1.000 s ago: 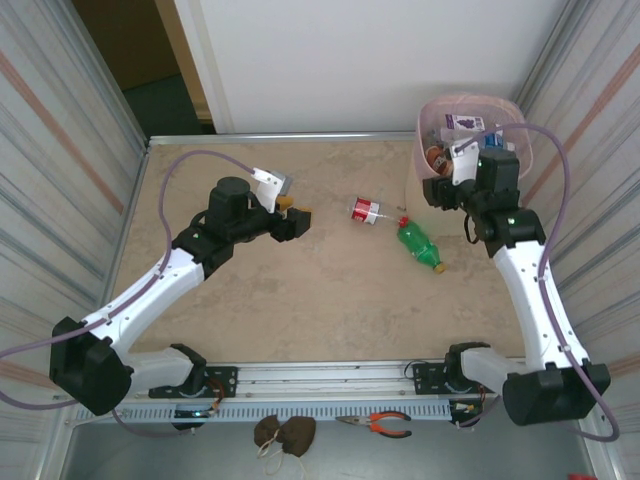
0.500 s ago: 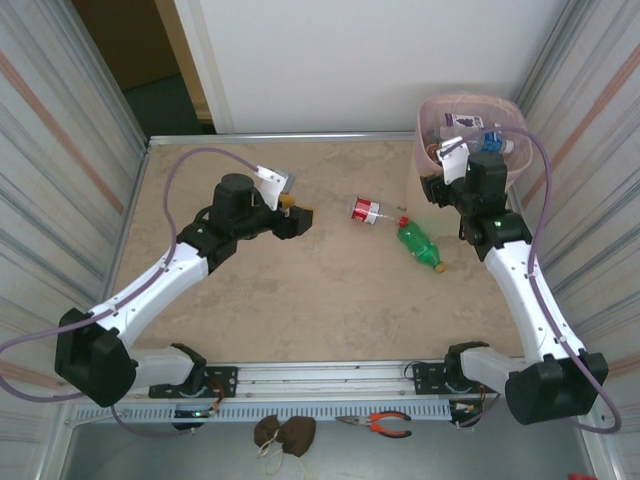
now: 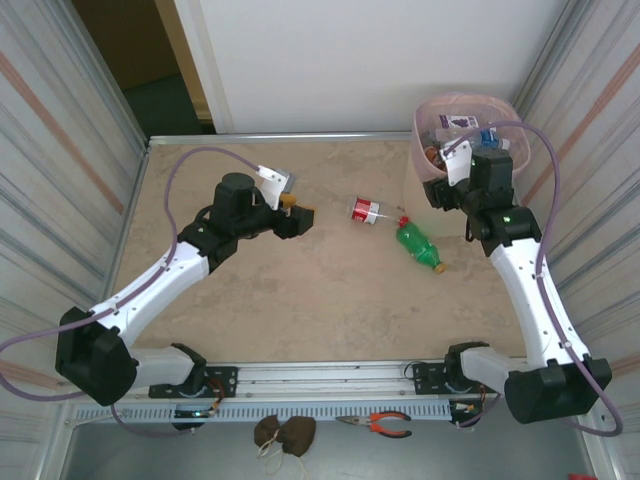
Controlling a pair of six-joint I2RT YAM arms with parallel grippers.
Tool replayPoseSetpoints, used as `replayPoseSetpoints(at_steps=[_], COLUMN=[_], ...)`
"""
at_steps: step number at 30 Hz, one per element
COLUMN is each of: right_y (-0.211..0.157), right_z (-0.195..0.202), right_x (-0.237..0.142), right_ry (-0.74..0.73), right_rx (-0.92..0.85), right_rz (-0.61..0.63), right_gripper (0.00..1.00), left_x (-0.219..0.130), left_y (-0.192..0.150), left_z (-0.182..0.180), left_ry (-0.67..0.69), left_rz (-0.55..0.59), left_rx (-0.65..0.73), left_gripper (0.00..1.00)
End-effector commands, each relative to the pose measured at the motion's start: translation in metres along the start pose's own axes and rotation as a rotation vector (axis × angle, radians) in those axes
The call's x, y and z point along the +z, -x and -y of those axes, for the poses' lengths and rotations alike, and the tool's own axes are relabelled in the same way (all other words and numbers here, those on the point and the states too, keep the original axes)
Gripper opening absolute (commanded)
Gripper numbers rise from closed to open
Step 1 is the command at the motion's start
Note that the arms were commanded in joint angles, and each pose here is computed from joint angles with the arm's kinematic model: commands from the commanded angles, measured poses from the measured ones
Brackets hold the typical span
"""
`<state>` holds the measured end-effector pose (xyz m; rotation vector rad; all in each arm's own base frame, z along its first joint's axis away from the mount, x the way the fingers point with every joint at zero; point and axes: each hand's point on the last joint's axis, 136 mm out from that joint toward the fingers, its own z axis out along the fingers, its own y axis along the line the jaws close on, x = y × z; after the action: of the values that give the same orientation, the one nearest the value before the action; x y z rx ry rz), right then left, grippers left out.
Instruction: Put the plastic bottles in the bin
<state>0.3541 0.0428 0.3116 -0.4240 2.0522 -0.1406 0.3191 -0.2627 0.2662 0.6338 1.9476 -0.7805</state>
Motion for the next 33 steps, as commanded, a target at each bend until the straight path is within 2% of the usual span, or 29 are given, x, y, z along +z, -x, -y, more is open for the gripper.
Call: replayPoseSetpoints(at_steps=[1, 13, 15, 19, 28, 33], right_y=[-0.006, -0.011, -0.020, -0.050, -0.120, -0.139], right_z=[-0.007, -0.040, -0.048, -0.060, -0.064, -0.068], right_x=[-0.016, -0.036, -0.033, -0.016, 0.039, 0.065], right_ry=[0.043, 0.180, 0.211, 0.241, 0.179, 0.160], right_rx=[0.026, -0.058, -0.081, -0.121, -0.211, -0.242], right_rz=[-0.031, -0.040, -0.071, -0.172, -0.391, -0.457], right_gripper=[0.69, 0.69, 0.68, 0.68, 0.68, 0.70], left_x=[-0.002, -0.004, -0.003, -0.004, -0.007, -0.008], left_y=[0.018, 0.017, 0.017, 0.018, 0.014, 0.014], left_z=[0.003, 0.003, 0.003, 0.005, 0.005, 0.004], left_ry=[-0.019, -0.016, -0.022, -0.028, -0.021, -0.017], left_rz=[0.040, 0.045, 0.043, 0.047, 0.047, 0.048], left_rx=[0.021, 0.013, 0.009, 0.005, 0.002, 0.002], left_gripper=[0.69, 0.68, 0.69, 0.68, 0.68, 0.68])
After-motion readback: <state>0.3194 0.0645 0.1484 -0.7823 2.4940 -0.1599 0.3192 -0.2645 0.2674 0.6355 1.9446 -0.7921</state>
